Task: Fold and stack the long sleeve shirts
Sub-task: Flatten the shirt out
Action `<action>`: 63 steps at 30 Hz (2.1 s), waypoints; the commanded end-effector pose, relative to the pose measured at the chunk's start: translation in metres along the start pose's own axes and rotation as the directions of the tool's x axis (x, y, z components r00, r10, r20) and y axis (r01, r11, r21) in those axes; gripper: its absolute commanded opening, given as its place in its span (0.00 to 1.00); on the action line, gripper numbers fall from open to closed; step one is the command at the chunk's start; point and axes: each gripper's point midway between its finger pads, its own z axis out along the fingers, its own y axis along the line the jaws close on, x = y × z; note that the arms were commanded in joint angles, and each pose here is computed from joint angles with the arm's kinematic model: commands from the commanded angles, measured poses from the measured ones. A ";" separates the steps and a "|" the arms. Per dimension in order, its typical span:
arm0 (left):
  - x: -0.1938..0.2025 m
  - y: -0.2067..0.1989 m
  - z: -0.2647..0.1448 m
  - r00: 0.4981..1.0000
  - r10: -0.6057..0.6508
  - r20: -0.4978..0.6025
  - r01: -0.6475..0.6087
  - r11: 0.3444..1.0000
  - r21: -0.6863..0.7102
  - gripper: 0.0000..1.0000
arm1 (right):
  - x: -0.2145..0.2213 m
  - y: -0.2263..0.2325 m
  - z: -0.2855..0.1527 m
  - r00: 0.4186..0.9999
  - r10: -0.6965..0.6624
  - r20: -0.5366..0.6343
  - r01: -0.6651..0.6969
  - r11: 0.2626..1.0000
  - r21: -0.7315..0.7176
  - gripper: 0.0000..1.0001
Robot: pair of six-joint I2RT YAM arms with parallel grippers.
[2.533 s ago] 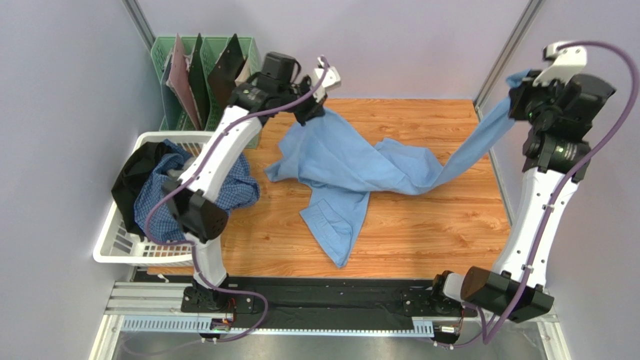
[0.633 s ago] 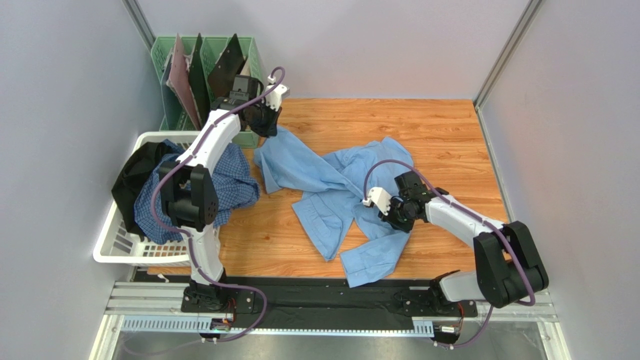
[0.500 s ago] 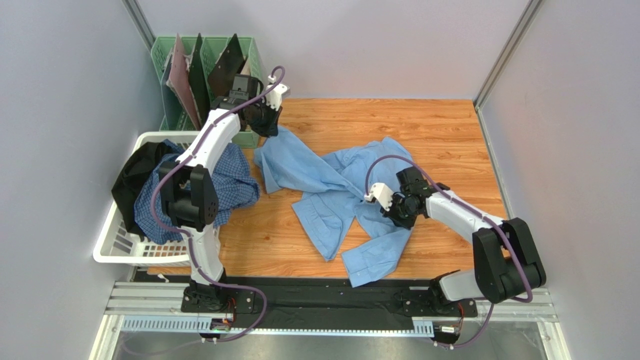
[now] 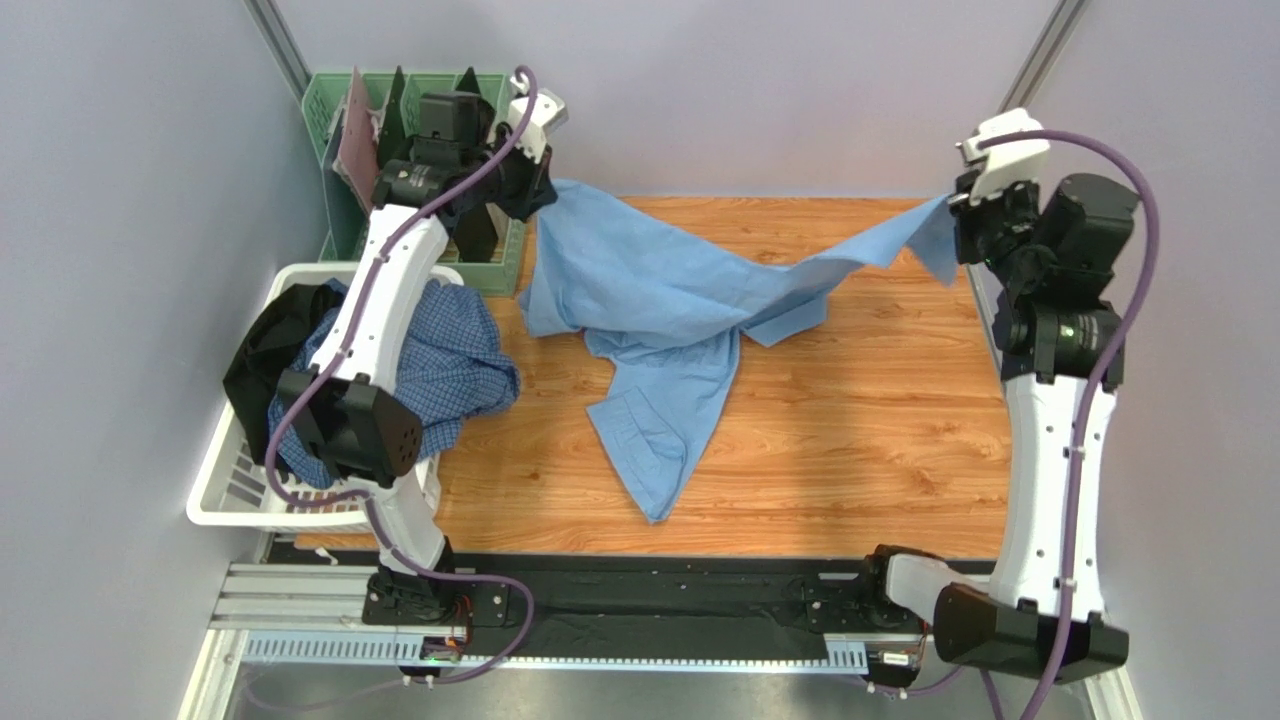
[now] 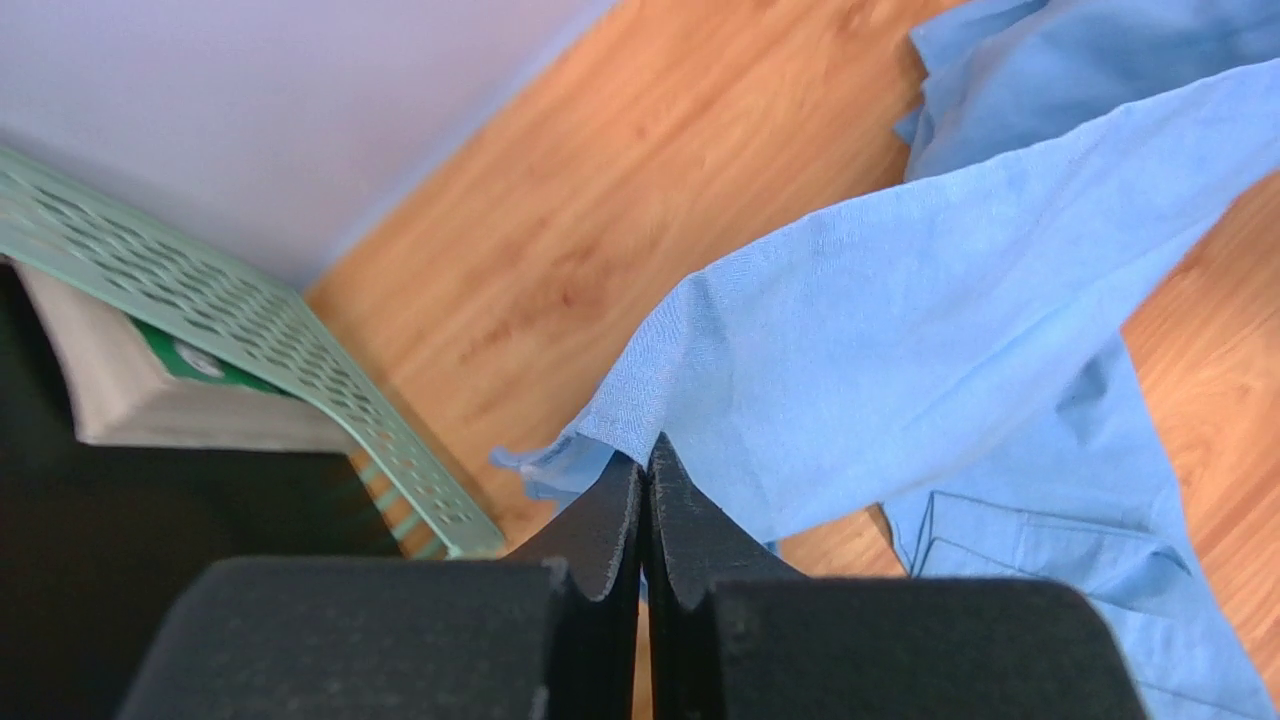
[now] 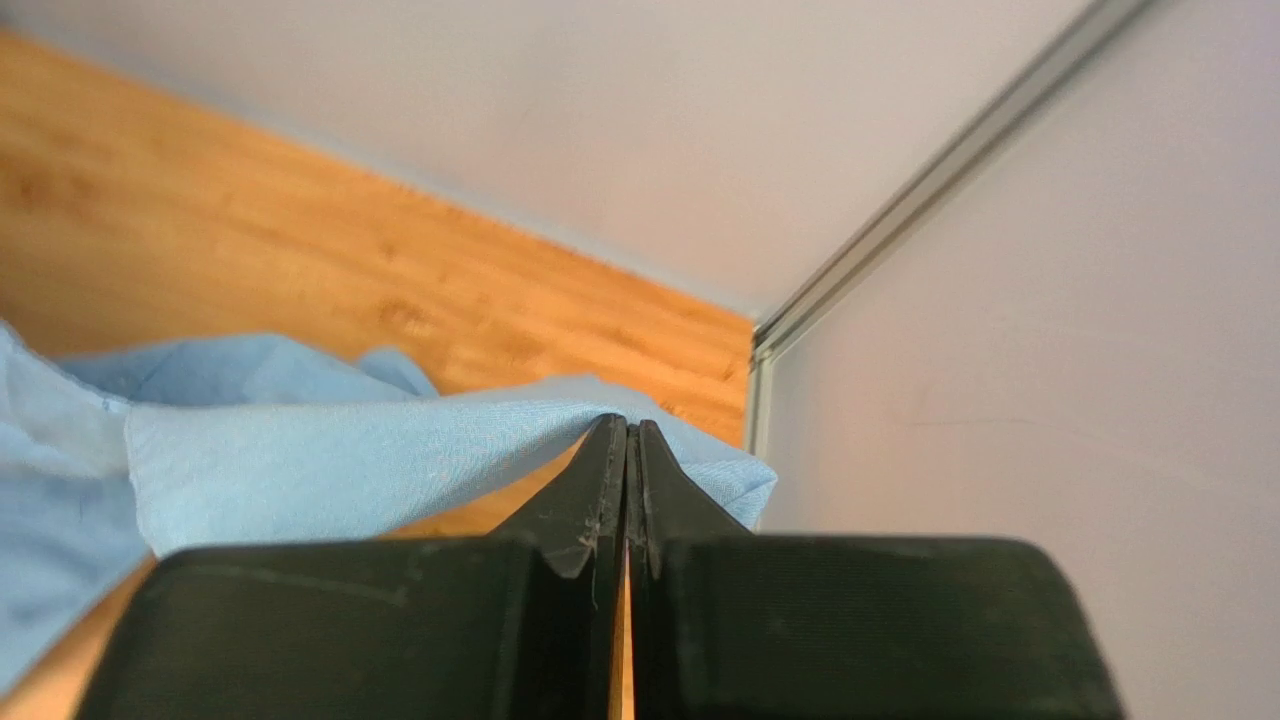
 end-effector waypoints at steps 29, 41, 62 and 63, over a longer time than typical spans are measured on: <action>-0.054 -0.062 -0.042 0.973 0.066 0.220 -0.049 0.995 -0.083 0.00 | -0.100 -0.077 0.026 0.952 0.049 0.303 -0.104 0.980 0.167 0.00; 0.054 0.010 0.072 0.990 -0.109 -0.094 0.095 0.985 -0.143 0.00 | 0.212 0.166 -0.066 0.777 -0.176 -0.604 -0.373 0.644 -0.668 0.91; 0.070 -0.001 0.069 0.987 -0.118 -0.111 0.106 0.988 -0.108 0.00 | 0.416 0.148 -0.080 0.380 -0.372 -0.847 -0.067 0.902 -0.427 0.56; 0.067 -0.002 0.066 0.987 -0.123 -0.104 0.112 0.988 -0.105 0.00 | 0.413 0.146 -0.075 0.384 -0.357 -0.851 -0.063 0.910 -0.410 0.37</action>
